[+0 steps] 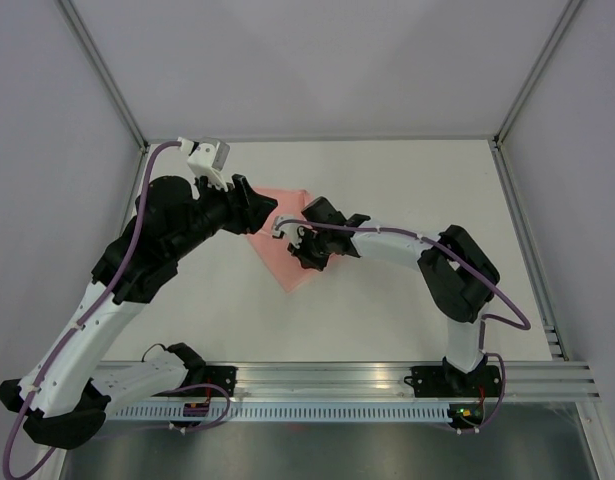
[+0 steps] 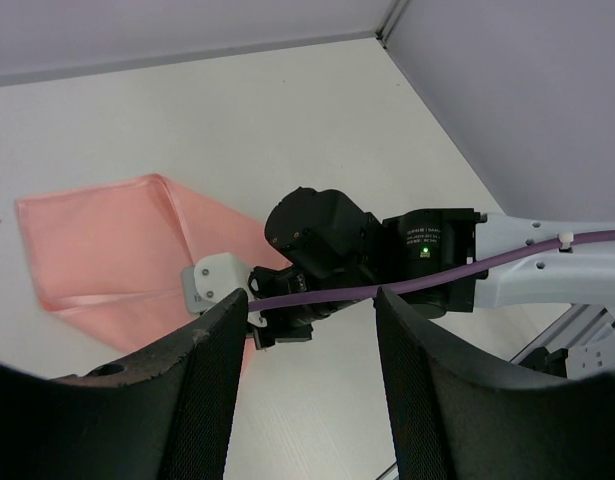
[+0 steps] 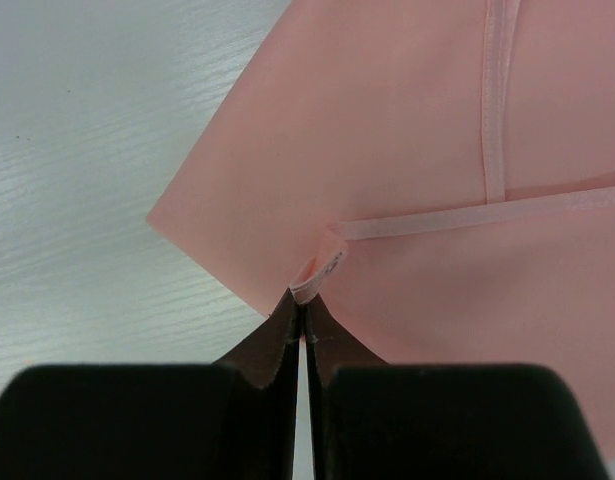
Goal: Fold the napkin, place the utensils inside, and roll it up
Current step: Fold the napkin
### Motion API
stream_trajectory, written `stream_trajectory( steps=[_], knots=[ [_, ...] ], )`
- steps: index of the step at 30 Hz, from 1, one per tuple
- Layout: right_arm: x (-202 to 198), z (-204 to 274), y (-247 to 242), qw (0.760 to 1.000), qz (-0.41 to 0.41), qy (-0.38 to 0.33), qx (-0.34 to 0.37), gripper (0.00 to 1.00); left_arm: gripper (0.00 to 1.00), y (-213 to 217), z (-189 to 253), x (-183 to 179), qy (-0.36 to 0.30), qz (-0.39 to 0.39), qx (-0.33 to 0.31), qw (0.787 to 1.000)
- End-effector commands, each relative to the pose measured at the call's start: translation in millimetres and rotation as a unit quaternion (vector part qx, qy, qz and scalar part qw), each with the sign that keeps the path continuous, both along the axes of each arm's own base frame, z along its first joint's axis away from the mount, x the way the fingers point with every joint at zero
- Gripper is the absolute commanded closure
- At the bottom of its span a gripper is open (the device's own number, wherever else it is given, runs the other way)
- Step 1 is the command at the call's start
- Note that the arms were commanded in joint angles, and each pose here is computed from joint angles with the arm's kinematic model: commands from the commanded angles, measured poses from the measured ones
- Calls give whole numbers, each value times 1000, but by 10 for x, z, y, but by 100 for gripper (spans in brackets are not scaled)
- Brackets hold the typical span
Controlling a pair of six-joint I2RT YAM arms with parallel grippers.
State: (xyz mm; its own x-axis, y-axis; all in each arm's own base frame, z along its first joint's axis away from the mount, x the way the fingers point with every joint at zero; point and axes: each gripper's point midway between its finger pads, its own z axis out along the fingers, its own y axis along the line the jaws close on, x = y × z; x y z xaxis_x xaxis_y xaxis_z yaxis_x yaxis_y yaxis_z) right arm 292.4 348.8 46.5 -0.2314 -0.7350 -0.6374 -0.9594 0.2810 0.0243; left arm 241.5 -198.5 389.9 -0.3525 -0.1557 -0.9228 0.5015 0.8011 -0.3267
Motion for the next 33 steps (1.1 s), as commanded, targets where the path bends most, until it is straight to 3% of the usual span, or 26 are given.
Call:
stream_trajectory(
  steps=[1,22,28,33],
  knots=[
    [-22,-3,69,1000,14,-8,-1,93,40,4,79,-14,-4,3,-20,1000],
    [-240,-40,290,998,54,8,-8,80,39,-19,16,-6,1,-2,-12,1000],
    [-275,-9,353,998,62,9,-5,65,39,-19,18,-3,0,-2,-10,1000],
    [-297,41,423,998,68,13,3,64,39,-30,-14,13,3,-2,-7,1000]
  ],
)
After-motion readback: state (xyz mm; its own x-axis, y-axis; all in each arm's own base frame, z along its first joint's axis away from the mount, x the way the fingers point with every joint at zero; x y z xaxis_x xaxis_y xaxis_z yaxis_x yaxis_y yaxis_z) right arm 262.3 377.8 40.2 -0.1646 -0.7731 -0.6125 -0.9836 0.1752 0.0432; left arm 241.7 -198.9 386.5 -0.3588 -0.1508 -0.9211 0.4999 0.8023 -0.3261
